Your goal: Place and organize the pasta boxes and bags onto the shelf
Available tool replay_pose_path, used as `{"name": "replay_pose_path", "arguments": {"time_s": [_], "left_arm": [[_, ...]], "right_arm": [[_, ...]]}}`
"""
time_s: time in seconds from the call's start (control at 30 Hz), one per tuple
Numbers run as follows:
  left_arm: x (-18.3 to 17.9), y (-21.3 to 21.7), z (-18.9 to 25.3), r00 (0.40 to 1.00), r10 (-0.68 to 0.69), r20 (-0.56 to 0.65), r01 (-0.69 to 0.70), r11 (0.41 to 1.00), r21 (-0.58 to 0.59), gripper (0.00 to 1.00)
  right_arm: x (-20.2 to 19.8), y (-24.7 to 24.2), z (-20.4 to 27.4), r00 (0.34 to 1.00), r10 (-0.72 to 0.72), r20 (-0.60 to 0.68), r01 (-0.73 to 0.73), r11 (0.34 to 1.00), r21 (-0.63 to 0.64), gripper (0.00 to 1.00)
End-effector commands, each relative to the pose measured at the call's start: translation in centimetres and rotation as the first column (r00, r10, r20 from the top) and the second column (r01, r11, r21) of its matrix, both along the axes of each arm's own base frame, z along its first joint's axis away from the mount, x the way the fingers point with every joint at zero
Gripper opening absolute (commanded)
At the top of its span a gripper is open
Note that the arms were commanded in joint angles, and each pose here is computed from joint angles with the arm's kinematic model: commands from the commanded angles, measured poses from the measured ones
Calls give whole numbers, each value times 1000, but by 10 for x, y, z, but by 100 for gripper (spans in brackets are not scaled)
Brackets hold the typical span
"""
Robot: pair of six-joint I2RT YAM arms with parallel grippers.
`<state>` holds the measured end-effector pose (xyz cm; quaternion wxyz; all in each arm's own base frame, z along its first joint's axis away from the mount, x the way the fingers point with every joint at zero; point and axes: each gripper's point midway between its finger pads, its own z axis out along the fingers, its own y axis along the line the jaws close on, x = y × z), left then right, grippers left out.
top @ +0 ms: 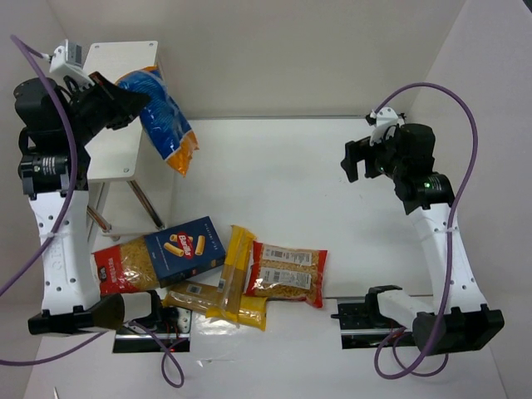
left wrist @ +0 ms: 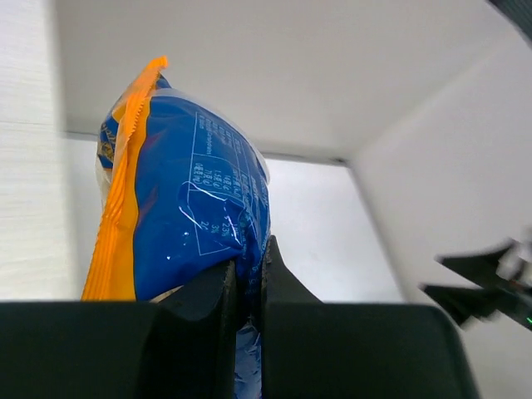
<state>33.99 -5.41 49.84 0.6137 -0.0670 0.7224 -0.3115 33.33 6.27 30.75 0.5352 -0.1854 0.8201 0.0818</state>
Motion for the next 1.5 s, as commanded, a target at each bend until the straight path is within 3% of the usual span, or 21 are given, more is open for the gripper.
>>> {"name": "replay_pose_path", "arguments": {"time_s": [0.0,0.13,0.57,0.7,1.07,1.47], "left_arm": [[-37,38,72,925,230,301,-273,956,106,0],[-56,46,73,898,279,340,-340,931,134,0],[-91,57,103,822,364,437,-436,897,73,0],[-100,66,89,800,411,438,-487,871,72,0],[-131,107,40,666,592,454,-695,714,88,0],[-105,150,-24,570,679,463,-818,521,243,0]], "right_arm": [[-4,-4,3,999,-2,40,2,1000,14,100],[-12,-11,-4,999,-19,29,18,999,31,100],[-33,-16,-22,1000,-25,-2,25,998,55,100],[-33,-17,-27,1000,-26,-13,27,998,59,100],[-35,-14,-35,999,-9,-32,11,998,68,100],[-38,-13,-44,998,-2,-60,6,997,77,100]]}}
